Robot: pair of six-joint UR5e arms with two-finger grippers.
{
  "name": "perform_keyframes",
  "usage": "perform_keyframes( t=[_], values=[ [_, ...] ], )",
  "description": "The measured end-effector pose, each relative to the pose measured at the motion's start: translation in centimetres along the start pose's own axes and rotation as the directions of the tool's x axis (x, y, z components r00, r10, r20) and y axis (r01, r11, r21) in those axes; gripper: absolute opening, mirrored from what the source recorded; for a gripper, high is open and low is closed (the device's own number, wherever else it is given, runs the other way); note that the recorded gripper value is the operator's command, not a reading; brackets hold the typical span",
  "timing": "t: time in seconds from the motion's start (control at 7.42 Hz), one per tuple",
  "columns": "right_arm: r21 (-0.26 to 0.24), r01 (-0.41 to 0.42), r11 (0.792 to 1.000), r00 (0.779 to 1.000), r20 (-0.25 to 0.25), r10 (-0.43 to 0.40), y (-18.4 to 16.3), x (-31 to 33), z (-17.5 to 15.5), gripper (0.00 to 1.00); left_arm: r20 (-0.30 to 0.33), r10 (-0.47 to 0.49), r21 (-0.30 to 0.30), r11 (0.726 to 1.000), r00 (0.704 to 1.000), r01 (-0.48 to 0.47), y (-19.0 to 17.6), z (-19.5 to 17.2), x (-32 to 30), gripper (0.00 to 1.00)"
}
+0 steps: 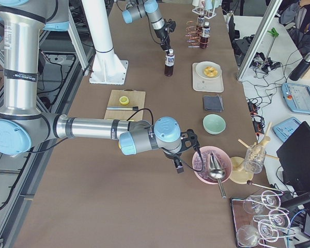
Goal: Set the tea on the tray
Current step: 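Carry the bottle with the left gripper and set it down near the tray, then open the left gripper and withdraw it while the right arm reaches toward the bottle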
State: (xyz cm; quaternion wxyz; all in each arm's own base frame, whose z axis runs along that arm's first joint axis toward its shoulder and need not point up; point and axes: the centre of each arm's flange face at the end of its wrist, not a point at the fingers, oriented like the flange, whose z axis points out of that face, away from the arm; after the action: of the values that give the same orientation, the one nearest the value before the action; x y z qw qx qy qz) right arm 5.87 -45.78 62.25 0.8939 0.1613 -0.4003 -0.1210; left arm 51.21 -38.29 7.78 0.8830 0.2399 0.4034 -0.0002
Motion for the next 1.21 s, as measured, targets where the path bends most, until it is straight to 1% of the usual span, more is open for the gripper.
perform_keyframes(
  t=[0.13, 0.27, 0.4, 0.54, 0.67, 0.81, 1.08, 1.21],
  values=[
    [0.012, 0.013, 1.000, 1.000, 0.002, -0.013, -1.1, -0.7, -0.4, 0.99, 0.003, 0.006, 0.014, 1.000, 1.000, -0.006, 0.5, -0.1, 0.4, 0.72],
    [0.036, 0.027, 0.999, 1.000, 0.006, -0.027, -2.9, -2.4, -1.3, 0.99, -0.003, 0.008, 0.024, 1.000, 1.000, -0.008, 0.8, -0.5, 0.7, 0.72],
    [0.058, 0.018, 0.998, 1.000, 0.012, -0.019, -4.6, -4.5, -2.2, 0.98, -0.019, 0.006, 0.036, 0.999, 1.000, -0.005, 0.5, -1.5, 0.6, 0.76],
    [0.078, 0.010, 0.997, 1.000, 0.020, -0.011, -6.4, -6.8, -3.0, 0.99, -0.034, -0.004, 0.054, 0.999, 0.999, 0.006, -0.6, -2.9, -0.2, 0.76],
    [0.091, -0.010, 0.996, 0.999, 0.035, 0.007, -8.1, -9.3, -3.4, 0.99, -0.048, -0.021, 0.043, 0.999, 0.999, 0.024, -2.1, -3.8, -2.2, 0.76],
    [0.094, -0.038, 0.995, 0.998, 0.059, 0.033, -9.7, -12.8, -3.4, 0.99, -0.057, -0.032, 0.020, 0.999, 0.998, 0.033, -3.5, -4.7, -5.7, 0.79],
    [0.094, -0.104, 0.990, 0.989, 0.119, 0.092, -11.7, -22.0, -3.6, 0.99, -0.022, 0.029, -0.023, 0.999, 0.999, -0.030, -4.9, -5.0, -14.4, 0.83],
    [0.094, -0.134, 0.987, 0.983, 0.138, 0.120, -12.3, -27.3, -3.3, 0.99, -0.013, 0.050, -0.053, 0.997, 0.999, -0.051, -6.0, -5.1, -18.1, 0.84]
  ],
)
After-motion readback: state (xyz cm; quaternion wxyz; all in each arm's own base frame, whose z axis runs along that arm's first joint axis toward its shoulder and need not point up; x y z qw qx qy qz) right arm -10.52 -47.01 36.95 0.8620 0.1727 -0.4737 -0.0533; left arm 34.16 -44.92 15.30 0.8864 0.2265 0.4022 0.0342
